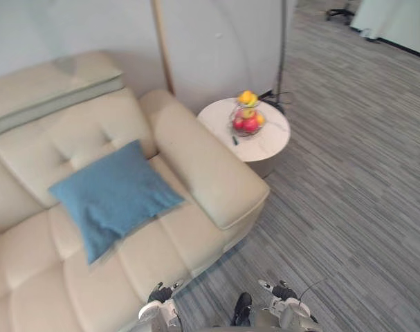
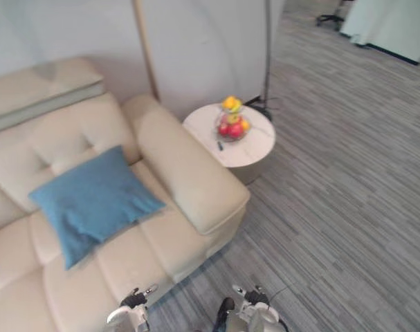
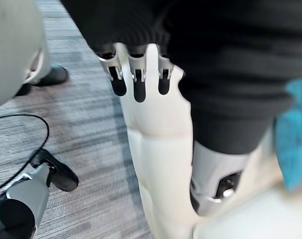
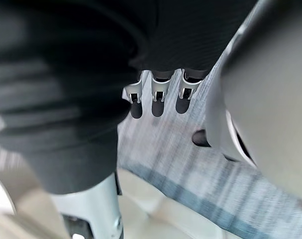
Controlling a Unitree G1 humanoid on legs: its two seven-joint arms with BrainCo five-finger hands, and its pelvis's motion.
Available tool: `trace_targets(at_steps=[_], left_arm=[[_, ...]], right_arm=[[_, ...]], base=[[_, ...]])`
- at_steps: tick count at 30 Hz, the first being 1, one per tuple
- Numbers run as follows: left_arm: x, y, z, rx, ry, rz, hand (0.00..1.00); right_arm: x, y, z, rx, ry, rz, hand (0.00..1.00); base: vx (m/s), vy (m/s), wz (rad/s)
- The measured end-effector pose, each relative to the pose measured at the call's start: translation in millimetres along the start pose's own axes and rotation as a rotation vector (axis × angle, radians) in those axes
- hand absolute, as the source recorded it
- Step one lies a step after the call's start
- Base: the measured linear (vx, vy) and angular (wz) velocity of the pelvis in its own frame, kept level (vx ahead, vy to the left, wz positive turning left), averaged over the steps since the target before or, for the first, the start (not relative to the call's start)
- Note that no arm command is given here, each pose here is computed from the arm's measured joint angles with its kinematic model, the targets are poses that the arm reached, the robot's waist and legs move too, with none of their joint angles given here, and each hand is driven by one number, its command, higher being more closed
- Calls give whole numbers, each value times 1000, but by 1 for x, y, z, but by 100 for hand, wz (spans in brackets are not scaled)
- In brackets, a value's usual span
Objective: Pick up cushions and gather them together orderly.
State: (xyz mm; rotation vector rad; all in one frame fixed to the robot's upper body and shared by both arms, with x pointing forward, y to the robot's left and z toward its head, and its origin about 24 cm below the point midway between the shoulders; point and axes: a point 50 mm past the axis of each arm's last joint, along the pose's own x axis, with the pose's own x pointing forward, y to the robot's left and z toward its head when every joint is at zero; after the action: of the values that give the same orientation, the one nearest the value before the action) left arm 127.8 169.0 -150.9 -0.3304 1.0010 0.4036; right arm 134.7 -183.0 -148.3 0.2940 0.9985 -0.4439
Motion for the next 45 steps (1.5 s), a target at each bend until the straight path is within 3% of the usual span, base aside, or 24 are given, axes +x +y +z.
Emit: trace_targets(at_steps=[16,25,32,45], left_arm=[[-2,12,10,11,-54,19,0],[-1,2,11,57,-52,-2,0],[0,-23,13,94,-53,-84,0],[-7,-18,24,93,-138,-92,0]], right_arm=[[-1,6,0,-69,-2,14,0],[1,13,7,-81,-24,39,0],[1,-14,1,-26,-7,-44,0],[-4,-1,-20,14,56,-27,0]], base=[[145,13,-125],[212,76,-115],[262,-82,-50],[319,153,-105]])
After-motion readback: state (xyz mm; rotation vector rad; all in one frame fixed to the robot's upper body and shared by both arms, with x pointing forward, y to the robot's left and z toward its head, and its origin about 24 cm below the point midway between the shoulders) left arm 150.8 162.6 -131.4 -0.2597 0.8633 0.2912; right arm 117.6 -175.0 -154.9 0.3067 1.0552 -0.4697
